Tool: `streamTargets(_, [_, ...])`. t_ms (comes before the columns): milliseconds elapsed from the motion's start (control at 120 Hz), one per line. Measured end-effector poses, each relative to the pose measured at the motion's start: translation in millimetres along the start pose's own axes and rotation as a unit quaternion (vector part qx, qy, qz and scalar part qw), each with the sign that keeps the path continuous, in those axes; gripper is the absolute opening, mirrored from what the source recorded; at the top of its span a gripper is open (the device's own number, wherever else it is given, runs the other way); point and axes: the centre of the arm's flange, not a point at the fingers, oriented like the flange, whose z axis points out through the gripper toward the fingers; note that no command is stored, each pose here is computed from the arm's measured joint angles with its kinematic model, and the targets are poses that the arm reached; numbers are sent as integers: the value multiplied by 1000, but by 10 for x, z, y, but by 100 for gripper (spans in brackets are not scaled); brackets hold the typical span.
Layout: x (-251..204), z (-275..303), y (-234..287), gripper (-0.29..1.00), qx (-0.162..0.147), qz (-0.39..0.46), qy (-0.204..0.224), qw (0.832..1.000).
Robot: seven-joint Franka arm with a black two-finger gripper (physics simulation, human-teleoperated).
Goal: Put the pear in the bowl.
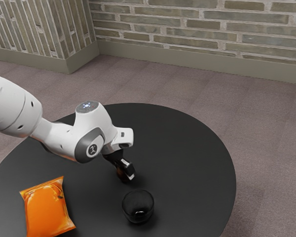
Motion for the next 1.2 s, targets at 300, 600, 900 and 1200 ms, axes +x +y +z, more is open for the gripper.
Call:
streamTargets(300, [227,-695,-489,36,27,-25,19,999])
streamTargets(600, [586,-1068,-1609,35,58,-62,-12,996])
streamTargets(900, [862,-624,-2049,37,59,-53,-67,995])
streamTargets(1200, [1007,-230,-2108,47,45,-33,-99,994])
